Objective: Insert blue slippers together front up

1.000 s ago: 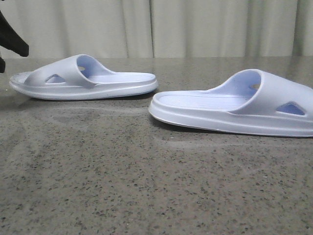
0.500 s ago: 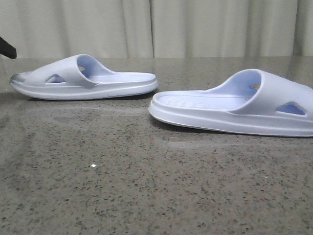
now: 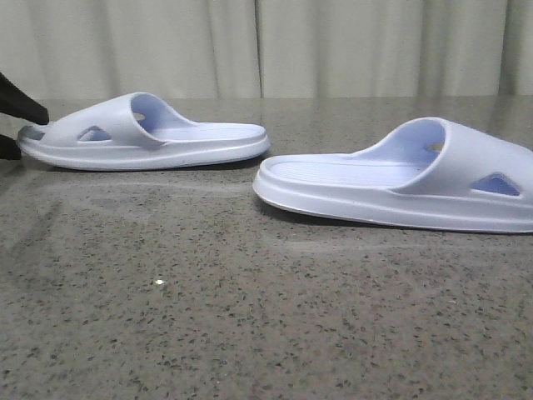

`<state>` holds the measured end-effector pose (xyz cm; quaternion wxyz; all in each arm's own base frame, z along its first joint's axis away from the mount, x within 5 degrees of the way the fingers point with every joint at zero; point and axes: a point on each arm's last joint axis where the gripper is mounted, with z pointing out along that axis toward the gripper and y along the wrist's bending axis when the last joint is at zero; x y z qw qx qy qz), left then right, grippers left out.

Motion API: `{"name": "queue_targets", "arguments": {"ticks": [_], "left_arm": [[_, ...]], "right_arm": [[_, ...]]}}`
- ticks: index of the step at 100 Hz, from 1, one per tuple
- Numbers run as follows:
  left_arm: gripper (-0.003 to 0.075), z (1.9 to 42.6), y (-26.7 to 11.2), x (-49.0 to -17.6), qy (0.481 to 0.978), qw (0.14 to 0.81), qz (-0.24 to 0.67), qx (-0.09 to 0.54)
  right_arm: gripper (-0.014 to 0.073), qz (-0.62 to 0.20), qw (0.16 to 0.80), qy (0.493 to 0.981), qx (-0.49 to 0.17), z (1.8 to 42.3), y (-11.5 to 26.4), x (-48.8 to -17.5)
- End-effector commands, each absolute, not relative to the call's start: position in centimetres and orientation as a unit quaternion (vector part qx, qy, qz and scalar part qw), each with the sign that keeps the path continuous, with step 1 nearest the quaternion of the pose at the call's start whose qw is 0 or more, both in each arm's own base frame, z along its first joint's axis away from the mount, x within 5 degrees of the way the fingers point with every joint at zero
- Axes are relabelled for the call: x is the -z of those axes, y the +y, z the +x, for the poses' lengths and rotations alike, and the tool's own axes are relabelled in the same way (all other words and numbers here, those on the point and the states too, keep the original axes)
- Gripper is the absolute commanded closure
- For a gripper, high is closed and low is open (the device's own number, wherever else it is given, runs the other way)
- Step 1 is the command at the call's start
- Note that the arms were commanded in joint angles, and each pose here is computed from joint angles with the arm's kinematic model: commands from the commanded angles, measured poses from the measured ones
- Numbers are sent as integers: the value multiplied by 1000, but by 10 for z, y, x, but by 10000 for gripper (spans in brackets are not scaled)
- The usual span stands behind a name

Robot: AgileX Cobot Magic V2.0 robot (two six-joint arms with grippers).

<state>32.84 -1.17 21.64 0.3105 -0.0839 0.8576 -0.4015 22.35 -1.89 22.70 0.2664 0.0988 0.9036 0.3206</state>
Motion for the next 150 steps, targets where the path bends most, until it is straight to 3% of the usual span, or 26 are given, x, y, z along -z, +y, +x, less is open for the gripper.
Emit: {"name": "queue_targets", "arguments": {"ticks": [1,37,47,59,98,120,150], "left_arm": [[381,332,-13,-238,833,340,-79,430],[396,339,-25,-224,829,323,-72,452],[503,339,-25,-223,830,321,-70,451],[704,337,-26,-223,828,315,-61,459],[705,325,-32,-247,816,325,-15,478],[705,308,-27,-274,830,352,5,433],[705,286,7,-296,846,379,-10,375]], "right_arm": [[702,97,298,895,-316,228,-22,-239],[702,97,299,895,-316,228,-22,-239],[702,97,299,895,-316,228,-22,-239],[702,97,299,895,-316,228,-22,-239],[702,94,296,891,-330,227,-20,-241],[701,62,297,884,-355,231,-16,-257],[701,37,321,854,-409,227,-7,-286]]}}
